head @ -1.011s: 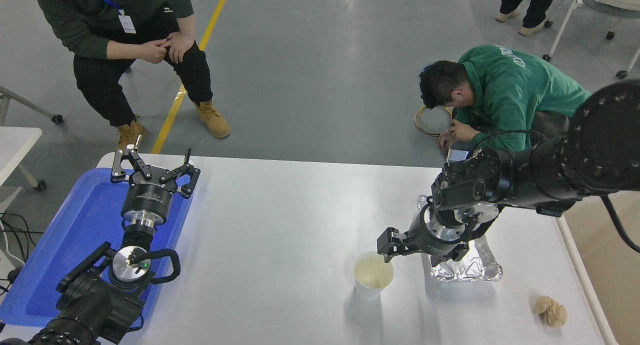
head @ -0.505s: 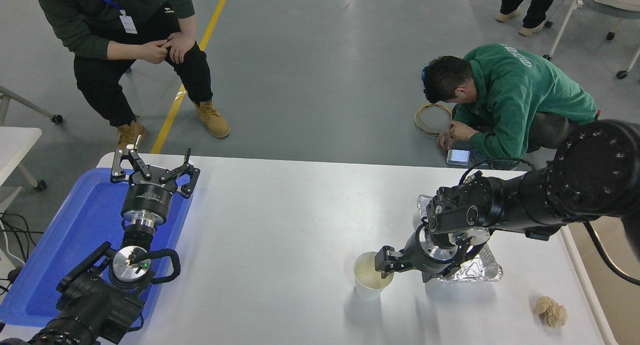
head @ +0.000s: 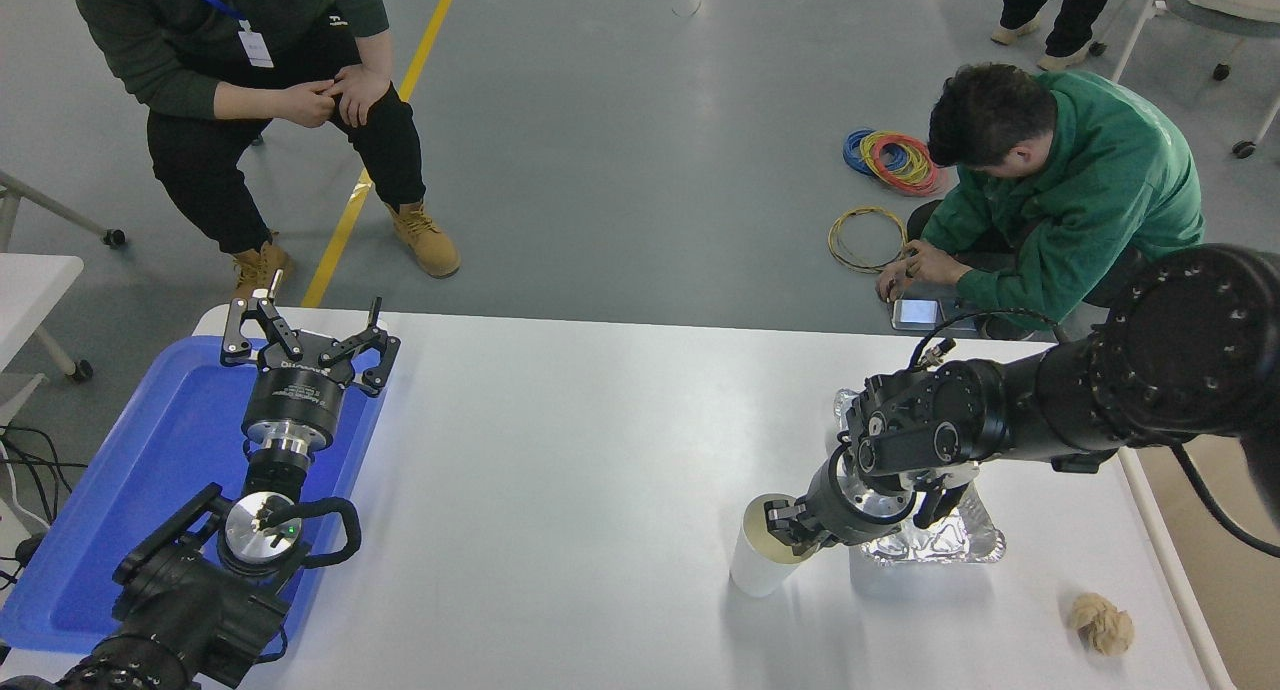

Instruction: Pick up paper cup place in dustbin

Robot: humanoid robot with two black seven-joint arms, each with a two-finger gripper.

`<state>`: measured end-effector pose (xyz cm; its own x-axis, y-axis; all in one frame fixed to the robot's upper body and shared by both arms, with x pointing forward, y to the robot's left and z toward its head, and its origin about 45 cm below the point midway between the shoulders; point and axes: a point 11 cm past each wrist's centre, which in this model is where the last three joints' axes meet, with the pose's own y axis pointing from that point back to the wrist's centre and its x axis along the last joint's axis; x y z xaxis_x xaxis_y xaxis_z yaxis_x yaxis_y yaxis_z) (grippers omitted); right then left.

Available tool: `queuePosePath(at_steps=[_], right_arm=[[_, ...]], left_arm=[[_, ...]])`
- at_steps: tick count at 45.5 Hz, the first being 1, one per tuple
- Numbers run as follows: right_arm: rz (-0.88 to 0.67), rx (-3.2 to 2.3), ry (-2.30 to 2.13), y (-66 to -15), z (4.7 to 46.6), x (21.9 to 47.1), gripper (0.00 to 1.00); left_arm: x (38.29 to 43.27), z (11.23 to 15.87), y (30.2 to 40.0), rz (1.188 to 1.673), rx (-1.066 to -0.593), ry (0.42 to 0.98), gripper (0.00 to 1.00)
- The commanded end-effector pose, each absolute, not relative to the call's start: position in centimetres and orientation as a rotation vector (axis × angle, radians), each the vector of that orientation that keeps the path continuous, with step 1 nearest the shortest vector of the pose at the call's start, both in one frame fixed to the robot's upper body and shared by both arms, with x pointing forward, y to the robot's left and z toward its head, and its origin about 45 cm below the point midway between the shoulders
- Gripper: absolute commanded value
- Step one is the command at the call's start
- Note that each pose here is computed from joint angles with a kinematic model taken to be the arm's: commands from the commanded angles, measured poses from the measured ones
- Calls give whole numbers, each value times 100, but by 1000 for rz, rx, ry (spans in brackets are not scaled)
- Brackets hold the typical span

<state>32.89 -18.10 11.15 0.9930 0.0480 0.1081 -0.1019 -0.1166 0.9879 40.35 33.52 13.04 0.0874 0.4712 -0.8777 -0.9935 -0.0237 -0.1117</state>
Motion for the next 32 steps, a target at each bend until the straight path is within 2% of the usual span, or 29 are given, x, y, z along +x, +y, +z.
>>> queuePosePath(at_steps=[1, 16, 22, 32], right_arm=[[154, 1693, -45, -1773, 1200, 3353, 0], [204, 1695, -33, -1649, 1537, 3486, 0], [238, 1693, -6, -1545, 1834, 3539, 0], [274, 1697, -78, -1690, 2557, 3752, 0]], left_arm=[[4035, 1304, 3353, 1363, -924, 748, 100], [4035, 1304, 3353, 1363, -924, 748, 100], [4035, 1304, 3353, 1363, -924, 748, 100], [4035, 1304, 3353, 1363, -924, 748, 100]])
